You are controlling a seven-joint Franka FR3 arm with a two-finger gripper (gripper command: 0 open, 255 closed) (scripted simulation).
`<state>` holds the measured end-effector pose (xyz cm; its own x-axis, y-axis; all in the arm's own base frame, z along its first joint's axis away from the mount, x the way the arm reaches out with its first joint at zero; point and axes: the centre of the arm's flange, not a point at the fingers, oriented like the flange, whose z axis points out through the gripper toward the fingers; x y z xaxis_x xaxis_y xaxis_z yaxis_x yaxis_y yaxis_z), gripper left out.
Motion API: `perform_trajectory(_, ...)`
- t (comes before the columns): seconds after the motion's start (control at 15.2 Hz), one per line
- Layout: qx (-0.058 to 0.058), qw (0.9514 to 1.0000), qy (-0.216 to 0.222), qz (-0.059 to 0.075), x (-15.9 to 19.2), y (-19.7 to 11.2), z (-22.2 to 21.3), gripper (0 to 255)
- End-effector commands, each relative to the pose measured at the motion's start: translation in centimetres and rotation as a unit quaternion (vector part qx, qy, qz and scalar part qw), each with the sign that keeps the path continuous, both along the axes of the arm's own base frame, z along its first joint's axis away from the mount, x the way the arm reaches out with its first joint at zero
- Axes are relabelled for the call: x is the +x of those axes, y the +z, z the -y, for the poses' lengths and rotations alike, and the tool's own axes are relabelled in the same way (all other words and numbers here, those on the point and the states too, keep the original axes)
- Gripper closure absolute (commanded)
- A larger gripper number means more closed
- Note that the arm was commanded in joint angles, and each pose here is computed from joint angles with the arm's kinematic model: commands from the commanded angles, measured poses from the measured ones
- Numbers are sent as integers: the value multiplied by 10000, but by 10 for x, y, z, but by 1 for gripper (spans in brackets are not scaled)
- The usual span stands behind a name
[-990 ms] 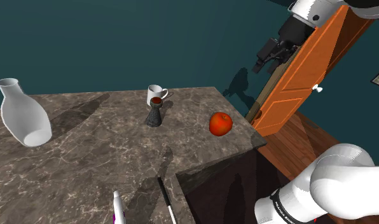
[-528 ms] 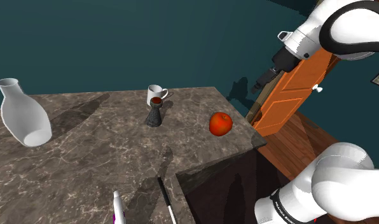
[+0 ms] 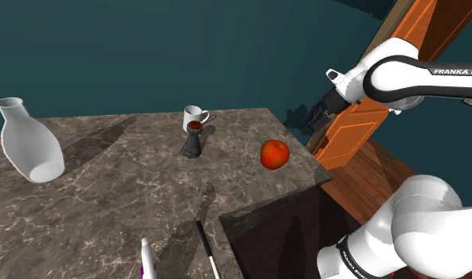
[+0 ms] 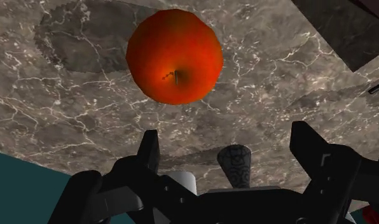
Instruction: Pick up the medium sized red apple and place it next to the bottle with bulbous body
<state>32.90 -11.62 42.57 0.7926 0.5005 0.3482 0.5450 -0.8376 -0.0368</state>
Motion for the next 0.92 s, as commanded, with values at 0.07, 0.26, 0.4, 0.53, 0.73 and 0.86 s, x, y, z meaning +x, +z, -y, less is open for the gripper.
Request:
perform_trajectory(0.07,-7,9975,668,237,14,-36,14,0)
perform_trajectory(0.26,5,9905,1299,449,32,-72,29,0)
perform_trajectory(0.4,7,9893,1381,476,36,-81,29,0)
perform_trajectory(0.53,7,9893,1381,476,40,-91,26,0)
perform_trajectory(0.73,7,9893,1381,476,44,-105,21,0)
perform_trajectory(0.86,7,9893,1381,476,47,-113,18,0)
